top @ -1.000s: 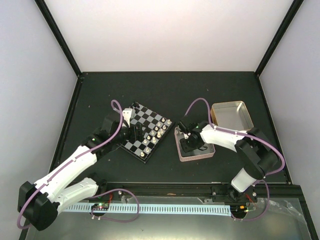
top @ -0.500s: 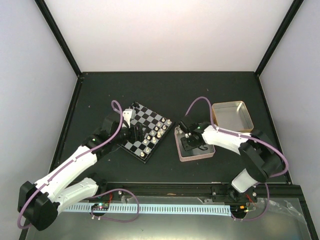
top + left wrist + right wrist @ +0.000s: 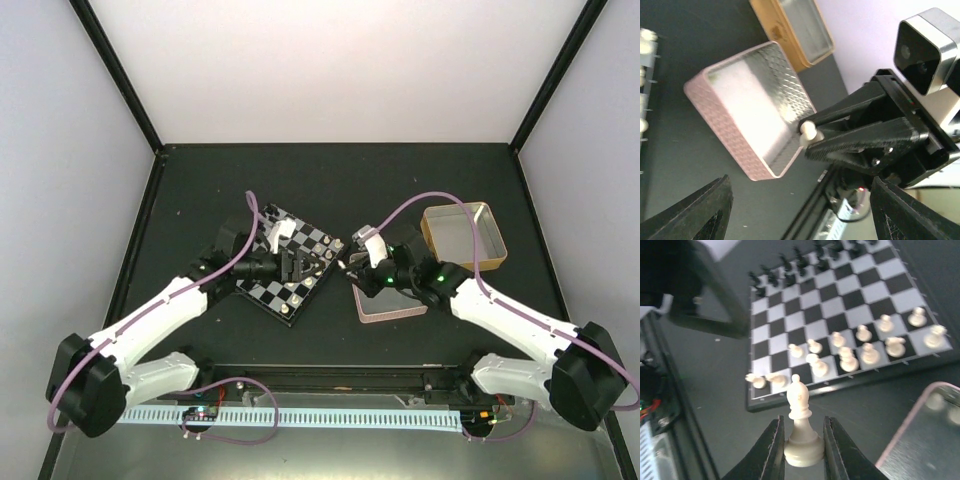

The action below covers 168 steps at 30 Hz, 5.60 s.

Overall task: Set up the chess pieces on the board
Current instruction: Pick up the chess piece from the storage box, then place the chess piece on the chessboard, then pick up the chess piece from the storage box.

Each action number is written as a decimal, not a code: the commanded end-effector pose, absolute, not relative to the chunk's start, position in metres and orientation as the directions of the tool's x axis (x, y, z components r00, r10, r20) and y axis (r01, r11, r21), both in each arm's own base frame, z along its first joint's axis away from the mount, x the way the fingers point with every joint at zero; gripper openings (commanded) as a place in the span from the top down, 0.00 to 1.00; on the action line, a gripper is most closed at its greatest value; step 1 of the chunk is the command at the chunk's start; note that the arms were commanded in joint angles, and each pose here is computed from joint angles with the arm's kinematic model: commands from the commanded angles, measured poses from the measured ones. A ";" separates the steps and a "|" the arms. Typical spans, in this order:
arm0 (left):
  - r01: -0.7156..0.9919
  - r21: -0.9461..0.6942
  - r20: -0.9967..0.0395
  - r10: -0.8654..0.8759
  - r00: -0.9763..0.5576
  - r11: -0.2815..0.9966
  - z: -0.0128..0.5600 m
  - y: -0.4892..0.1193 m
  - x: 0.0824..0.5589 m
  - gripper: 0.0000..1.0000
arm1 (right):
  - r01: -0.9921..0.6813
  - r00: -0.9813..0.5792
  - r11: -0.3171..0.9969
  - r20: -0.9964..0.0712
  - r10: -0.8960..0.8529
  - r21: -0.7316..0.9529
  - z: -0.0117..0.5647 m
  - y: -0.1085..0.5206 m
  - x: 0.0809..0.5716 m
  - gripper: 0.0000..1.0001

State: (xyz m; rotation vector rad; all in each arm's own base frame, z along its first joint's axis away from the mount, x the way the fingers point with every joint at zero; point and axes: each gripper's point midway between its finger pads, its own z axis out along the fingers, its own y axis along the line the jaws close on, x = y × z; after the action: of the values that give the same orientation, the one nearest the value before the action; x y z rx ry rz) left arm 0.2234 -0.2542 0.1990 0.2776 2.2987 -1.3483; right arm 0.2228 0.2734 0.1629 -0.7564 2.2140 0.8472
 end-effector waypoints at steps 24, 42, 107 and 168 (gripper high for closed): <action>0.340 -0.883 -0.334 0.076 -0.939 0.323 0.217 -0.294 0.215 0.98 | -0.832 -0.530 0.386 -0.777 -0.339 0.399 0.199 0.312 0.199 0.81; 0.257 -0.352 -0.503 0.049 -0.863 0.900 0.124 -0.220 0.250 0.98 | -0.313 -0.644 0.934 -0.761 -0.076 0.171 0.161 0.209 0.276 0.19; 0.264 -0.244 -0.581 0.077 -0.810 0.933 0.122 -0.223 0.252 0.60 | -0.176 -0.828 0.946 -0.561 0.008 0.273 0.103 0.213 0.275 0.55; 0.066 -0.391 -0.707 -0.254 -0.660 0.918 0.187 -0.133 0.269 0.48 | -0.323 -0.794 0.926 -0.588 -0.155 0.193 0.115 0.260 0.295 0.96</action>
State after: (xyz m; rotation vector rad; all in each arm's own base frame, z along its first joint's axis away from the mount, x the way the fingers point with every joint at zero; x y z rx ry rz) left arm 0.2651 -0.1388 0.1755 -0.1247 2.2630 -0.4927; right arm 0.3082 0.2366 0.0945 -0.2789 2.4976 0.2767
